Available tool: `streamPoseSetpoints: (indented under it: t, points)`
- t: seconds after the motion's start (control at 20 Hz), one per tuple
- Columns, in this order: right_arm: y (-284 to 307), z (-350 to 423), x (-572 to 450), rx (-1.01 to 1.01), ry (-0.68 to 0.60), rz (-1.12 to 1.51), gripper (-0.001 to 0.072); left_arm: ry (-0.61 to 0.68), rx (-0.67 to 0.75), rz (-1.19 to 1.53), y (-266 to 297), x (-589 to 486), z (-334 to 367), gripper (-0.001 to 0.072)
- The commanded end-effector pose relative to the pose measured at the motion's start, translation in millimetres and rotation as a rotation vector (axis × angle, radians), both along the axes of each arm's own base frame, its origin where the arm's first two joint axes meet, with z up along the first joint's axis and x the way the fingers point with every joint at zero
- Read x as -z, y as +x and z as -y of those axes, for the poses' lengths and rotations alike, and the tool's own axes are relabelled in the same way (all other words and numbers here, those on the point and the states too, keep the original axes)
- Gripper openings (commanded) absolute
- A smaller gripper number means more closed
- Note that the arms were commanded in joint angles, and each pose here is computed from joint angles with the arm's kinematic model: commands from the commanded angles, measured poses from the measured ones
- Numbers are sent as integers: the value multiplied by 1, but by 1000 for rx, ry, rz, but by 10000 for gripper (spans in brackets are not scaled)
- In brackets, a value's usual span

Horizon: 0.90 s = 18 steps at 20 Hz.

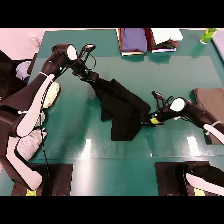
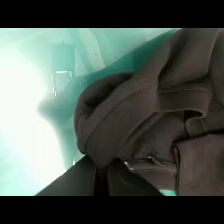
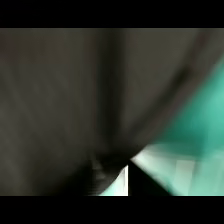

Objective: Fold the shirts.

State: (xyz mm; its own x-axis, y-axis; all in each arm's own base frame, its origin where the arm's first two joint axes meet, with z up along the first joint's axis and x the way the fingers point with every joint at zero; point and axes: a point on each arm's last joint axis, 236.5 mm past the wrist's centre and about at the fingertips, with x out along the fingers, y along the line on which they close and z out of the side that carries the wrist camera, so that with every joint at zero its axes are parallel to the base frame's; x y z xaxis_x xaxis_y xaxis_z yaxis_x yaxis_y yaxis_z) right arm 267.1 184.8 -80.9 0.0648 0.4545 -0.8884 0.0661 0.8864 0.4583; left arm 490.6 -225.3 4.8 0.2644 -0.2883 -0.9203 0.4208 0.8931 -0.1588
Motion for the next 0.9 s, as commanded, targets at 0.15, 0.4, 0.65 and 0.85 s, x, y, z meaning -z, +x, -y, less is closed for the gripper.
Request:
streamPoseSetpoints:
  t: [0.15, 0.4, 0.65, 0.85]
  points:
    - [25, 10, -8, -80, -102, 64, 20, 13, -10, 70, 7, -25, -10, 31]
    - [72, 77, -96, -46, -260, 286, 20, -52, -68, 347, 18, -141, -37, 31]
    - [94, 140, -250, 103, -328, 653, 20, -127, -52, 742, -30, -311, -61, 31]
    - [71, 158, -375, 160, -347, 953, 19, -204, -61, 983, -113, -421, -86, 31]
